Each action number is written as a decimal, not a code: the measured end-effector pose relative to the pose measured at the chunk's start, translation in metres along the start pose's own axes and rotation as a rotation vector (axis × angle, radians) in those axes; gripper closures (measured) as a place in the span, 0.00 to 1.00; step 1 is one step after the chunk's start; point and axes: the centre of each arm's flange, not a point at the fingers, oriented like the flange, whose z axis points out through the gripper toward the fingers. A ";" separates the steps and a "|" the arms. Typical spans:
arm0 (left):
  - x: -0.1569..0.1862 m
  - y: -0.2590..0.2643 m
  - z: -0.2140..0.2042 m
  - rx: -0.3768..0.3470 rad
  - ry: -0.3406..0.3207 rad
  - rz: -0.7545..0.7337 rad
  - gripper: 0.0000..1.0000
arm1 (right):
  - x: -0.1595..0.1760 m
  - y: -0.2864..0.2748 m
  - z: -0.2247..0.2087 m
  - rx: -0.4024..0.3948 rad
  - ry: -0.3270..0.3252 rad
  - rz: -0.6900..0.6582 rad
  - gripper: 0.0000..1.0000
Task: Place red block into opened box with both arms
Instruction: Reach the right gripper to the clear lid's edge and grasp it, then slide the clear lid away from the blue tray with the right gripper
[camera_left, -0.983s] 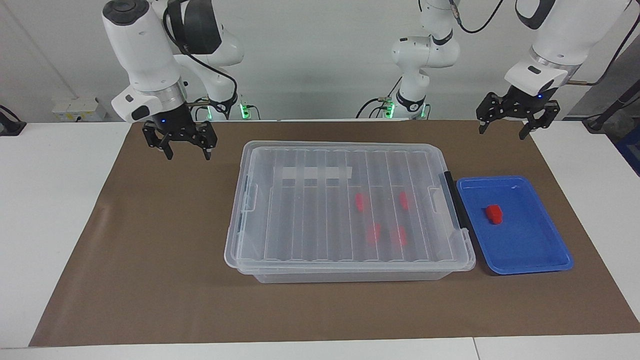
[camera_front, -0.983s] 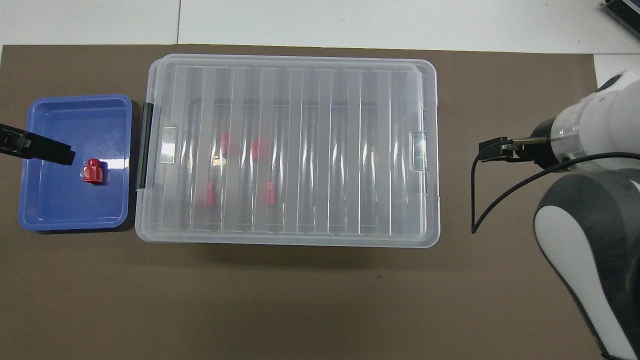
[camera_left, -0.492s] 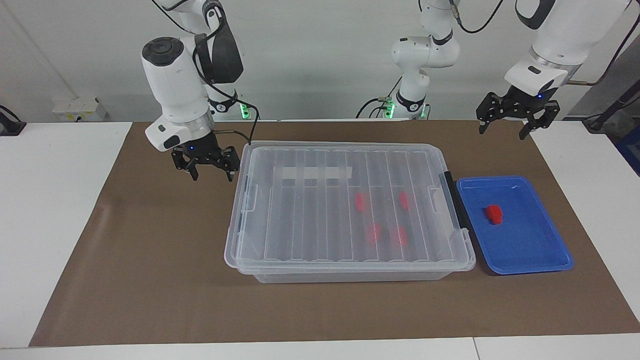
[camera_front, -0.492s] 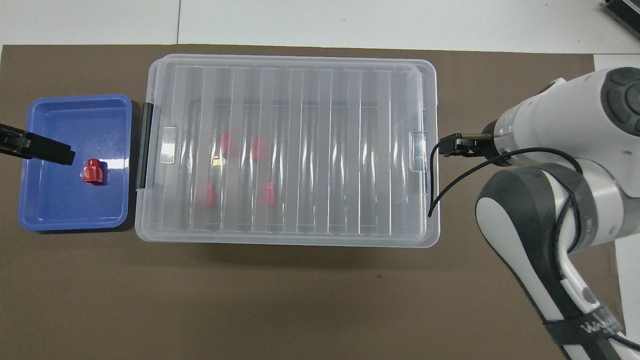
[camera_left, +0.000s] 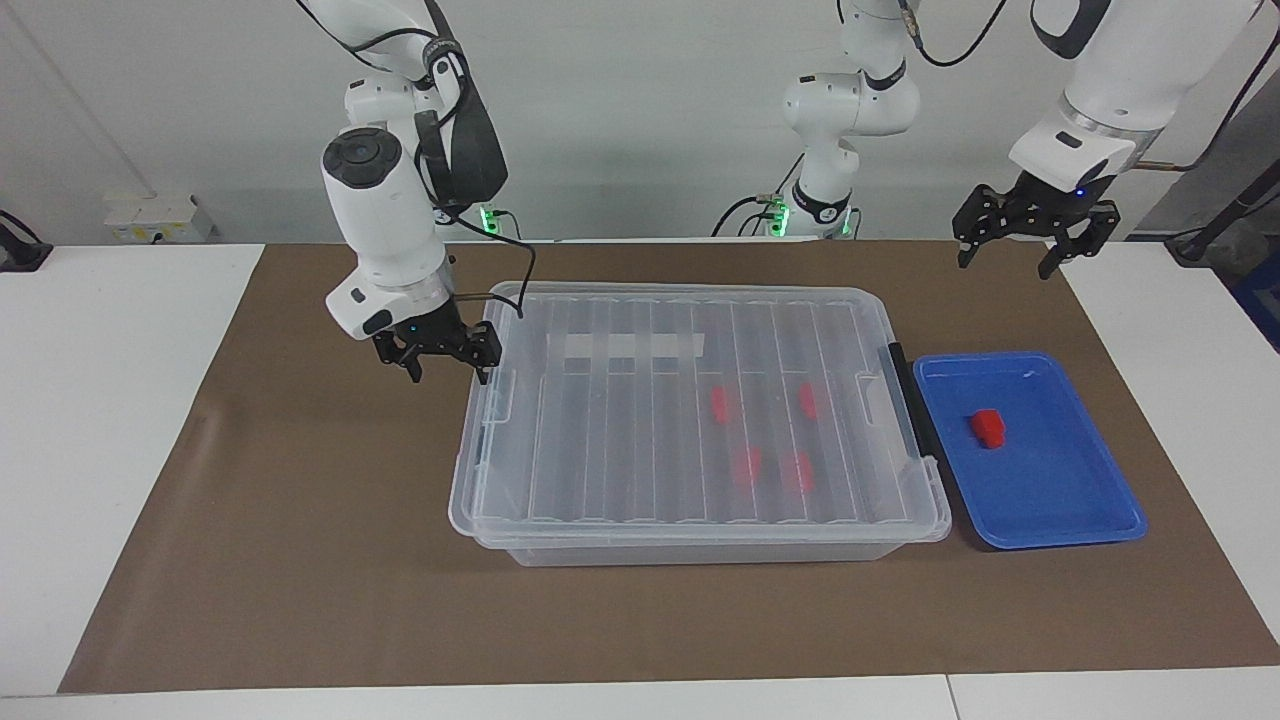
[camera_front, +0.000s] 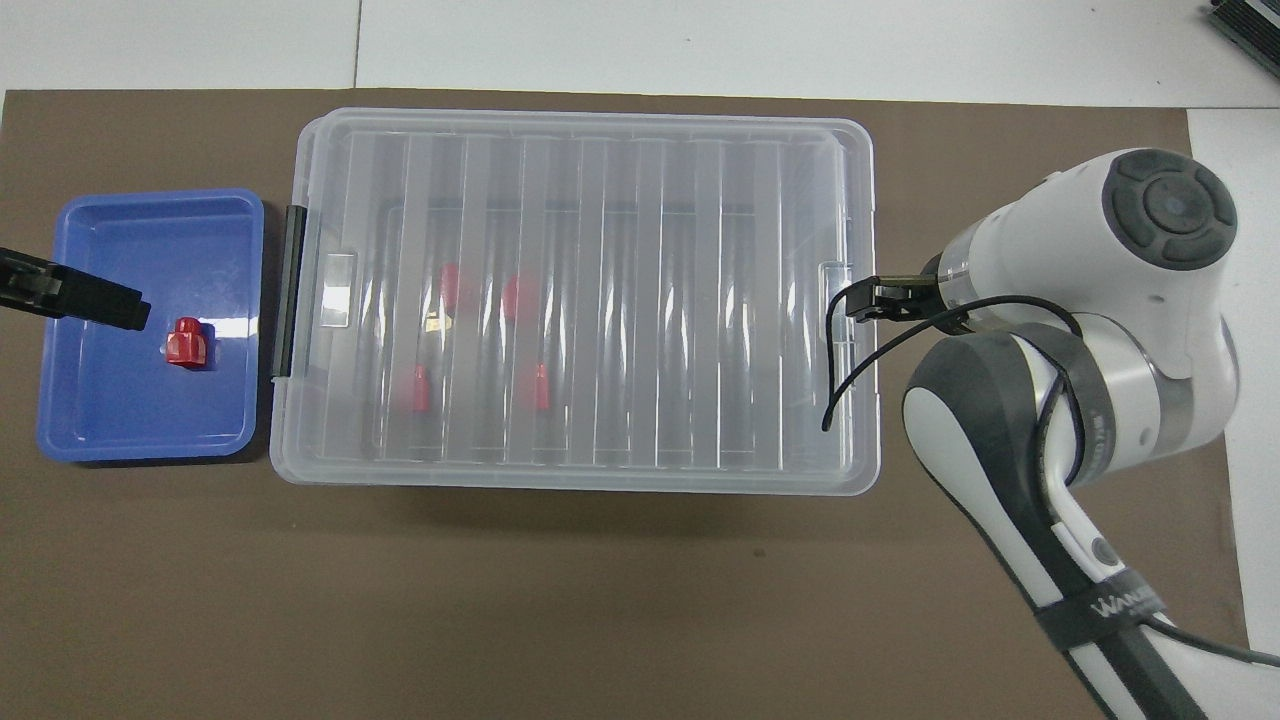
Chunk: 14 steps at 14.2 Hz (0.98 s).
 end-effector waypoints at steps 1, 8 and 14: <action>0.000 0.000 0.000 0.000 0.000 0.000 0.00 | -0.001 0.000 0.002 -0.001 -0.004 0.000 0.04; 0.000 0.000 0.000 0.000 0.000 0.000 0.00 | -0.002 0.001 0.008 0.000 -0.006 -0.001 0.04; 0.000 0.000 0.000 0.000 0.000 0.000 0.00 | 0.007 0.037 0.009 -0.004 -0.010 -0.053 0.04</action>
